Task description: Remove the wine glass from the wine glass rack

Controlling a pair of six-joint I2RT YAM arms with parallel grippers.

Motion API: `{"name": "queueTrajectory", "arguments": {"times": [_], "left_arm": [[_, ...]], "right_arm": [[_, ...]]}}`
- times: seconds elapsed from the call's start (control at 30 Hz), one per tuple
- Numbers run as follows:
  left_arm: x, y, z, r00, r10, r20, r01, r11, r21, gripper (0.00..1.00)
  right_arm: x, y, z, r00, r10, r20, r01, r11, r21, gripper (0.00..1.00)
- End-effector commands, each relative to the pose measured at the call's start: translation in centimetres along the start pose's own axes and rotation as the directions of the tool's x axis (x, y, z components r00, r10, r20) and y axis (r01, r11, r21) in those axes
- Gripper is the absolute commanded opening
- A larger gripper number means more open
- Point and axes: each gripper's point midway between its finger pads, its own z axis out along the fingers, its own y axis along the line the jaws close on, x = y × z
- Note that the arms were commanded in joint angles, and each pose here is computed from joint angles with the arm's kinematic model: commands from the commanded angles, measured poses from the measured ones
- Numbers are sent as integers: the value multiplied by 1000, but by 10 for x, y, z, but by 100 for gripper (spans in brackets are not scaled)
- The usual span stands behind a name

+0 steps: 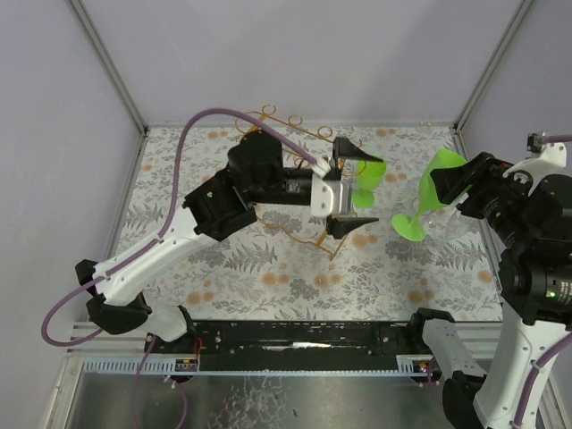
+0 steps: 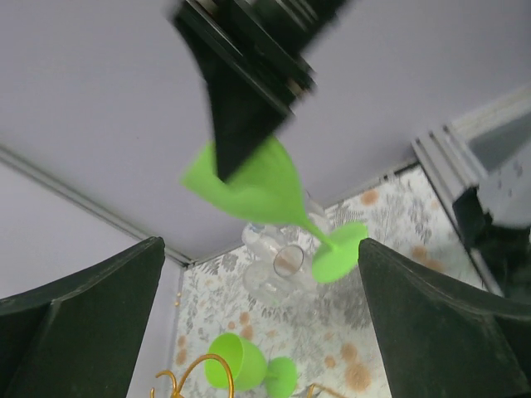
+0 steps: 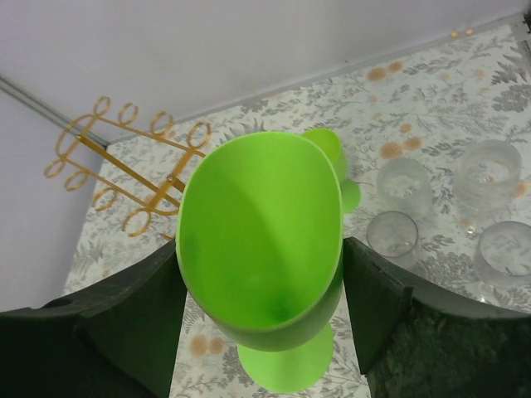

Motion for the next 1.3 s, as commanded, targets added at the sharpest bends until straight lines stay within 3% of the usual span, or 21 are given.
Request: {"name": "queueTrajectory", "arguments": {"times": [0.0, 0.17, 0.3, 0.53, 1.03, 1.27], "left_arm": [[-46, 50, -11, 957, -262, 127, 281, 944, -175, 100], [-43, 83, -24, 870, -455, 188, 490, 840, -232, 100], [-34, 96, -32, 838, -504, 209, 544, 796, -266, 100], [-24, 94, -41, 834, -514, 199, 551, 779, -299, 100], [-17, 90, -50, 851, -500, 162, 524, 785, -329, 100], [-13, 85, -55, 855, -497, 147, 517, 791, -329, 100]], "right_arm": [[-8, -14, 18, 990, -100, 100, 100, 995, 14, 63], [-2, -21, 28, 982, -145, 119, 145, 989, 10, 64], [-4, -27, 46, 982, -154, 113, 153, 988, 15, 65], [-3, -29, 67, 979, -161, 123, 164, 986, -13, 65], [-105, -35, 130, 938, -205, 280, 182, 977, 109, 65], [-79, -5, 159, 933, -276, 229, 258, 960, 106, 66]]}}
